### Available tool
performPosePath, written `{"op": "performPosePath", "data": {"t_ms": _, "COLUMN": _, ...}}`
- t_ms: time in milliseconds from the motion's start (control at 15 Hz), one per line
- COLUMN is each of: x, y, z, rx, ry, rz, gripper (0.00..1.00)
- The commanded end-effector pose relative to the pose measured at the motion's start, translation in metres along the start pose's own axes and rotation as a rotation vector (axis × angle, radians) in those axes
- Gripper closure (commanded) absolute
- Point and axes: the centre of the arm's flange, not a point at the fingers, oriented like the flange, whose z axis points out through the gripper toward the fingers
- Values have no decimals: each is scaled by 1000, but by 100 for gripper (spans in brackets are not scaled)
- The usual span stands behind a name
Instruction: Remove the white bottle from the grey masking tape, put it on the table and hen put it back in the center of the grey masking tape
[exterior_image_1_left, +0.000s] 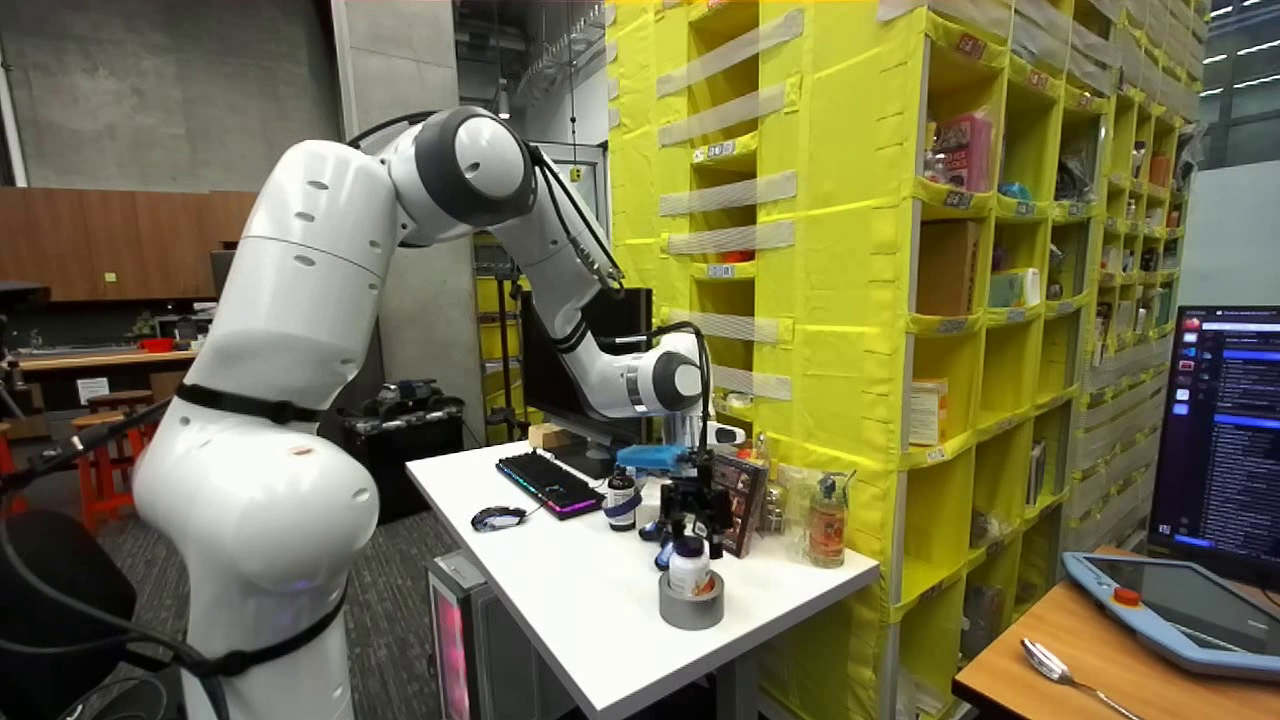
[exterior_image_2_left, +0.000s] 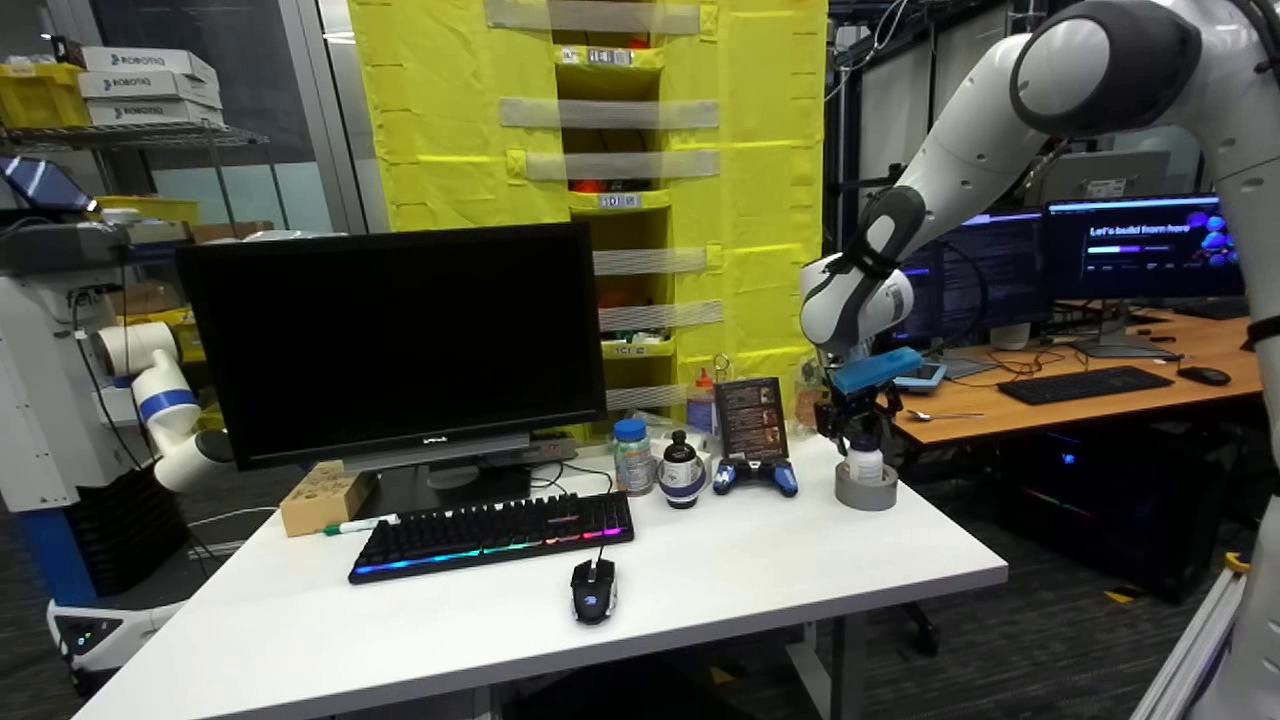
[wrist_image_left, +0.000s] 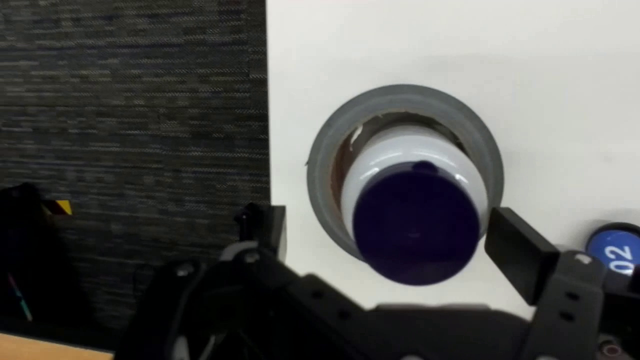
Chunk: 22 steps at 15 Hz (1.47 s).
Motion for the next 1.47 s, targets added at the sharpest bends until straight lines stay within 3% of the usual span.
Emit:
{"op": "performPosePath", "data": {"t_ms": 0, "x": 0, "y": 11, "z": -5, "rx": -47, "ry": -18, "rz": 48, "gripper": 0}}
{"op": "performPosePath", "data": {"t_ms": 133, "x": -1, "y": 13, "z": -5, "rx": -46, "ry": -27, "rz": 52, "gripper": 15}}
{"op": "performPosePath", "data": {"t_ms": 200, "x": -2, "y": 11, "z": -6, "rx": -40, "ry": -28, "rz": 46, "gripper": 32}}
{"op": "performPosePath", "data": {"t_ms": 467, "x": 0, "y": 4, "z": -13, "rx": -30, "ry": -19, "rz": 30, "gripper": 64}}
{"op": "performPosePath", "data": {"t_ms": 800, "x": 1, "y": 1, "z": -18, "rx": -25, "ry": -13, "rz": 19, "gripper": 72}}
{"op": "performPosePath", "data": {"t_ms": 1400, "x": -21, "y": 11, "z": -60, "rx": 19, "ry": 90, "rz": 19, "gripper": 72}}
